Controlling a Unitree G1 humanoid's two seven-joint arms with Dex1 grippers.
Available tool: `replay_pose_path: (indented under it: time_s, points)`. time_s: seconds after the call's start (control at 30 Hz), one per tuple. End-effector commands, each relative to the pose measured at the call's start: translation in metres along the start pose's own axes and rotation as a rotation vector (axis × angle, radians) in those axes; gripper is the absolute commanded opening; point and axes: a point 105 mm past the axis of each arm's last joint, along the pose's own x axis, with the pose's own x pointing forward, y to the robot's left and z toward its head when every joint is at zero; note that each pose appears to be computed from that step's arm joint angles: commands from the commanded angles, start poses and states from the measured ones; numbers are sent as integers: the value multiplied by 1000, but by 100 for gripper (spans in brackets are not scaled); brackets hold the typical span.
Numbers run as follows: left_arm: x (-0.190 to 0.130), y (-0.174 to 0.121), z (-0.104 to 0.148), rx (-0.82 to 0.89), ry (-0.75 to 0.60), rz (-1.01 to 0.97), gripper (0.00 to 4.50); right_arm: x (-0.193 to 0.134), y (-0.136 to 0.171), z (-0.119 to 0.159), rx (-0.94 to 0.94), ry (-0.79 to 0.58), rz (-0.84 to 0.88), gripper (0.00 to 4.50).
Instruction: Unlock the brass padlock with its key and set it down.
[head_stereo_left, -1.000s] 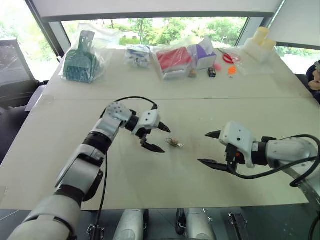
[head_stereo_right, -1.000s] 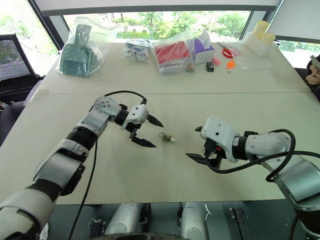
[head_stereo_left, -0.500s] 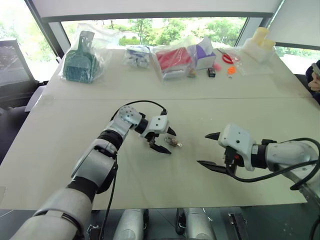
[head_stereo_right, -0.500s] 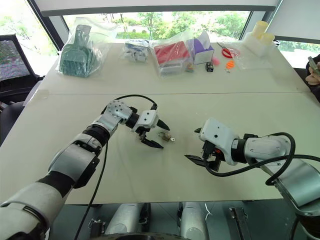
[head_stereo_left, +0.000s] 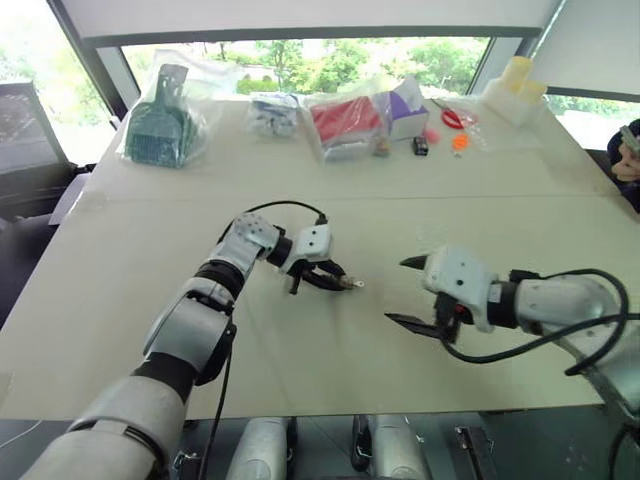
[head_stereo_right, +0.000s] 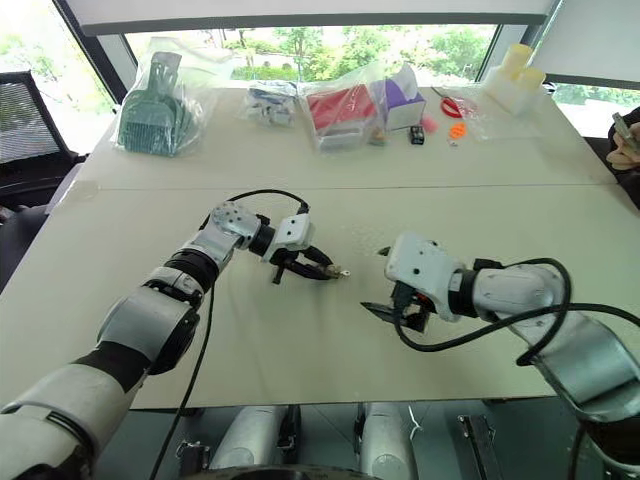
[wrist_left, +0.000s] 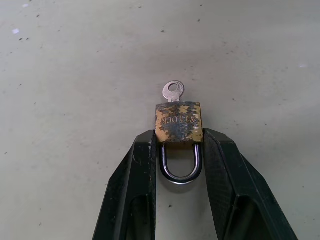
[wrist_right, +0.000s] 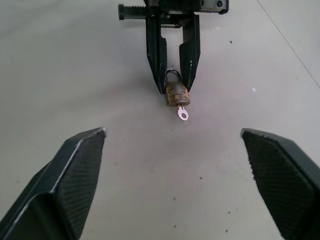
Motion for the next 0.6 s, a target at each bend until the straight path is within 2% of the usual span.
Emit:
replay_pose_path:
  time_s: [0.03, 0.33, 0.6]
  points:
    - [-26, 18, 32, 44, -98, 67, 74, 17, -19, 3, -214, -15, -121, 450]
    - [-63, 24, 44, 44, -134, 164, 74, 66, -43, 14, -463, -101, -268, 450]
    - [-70, 23, 41, 39, -114, 200, 74, 81, -46, 34, -577, -180, -284, 450]
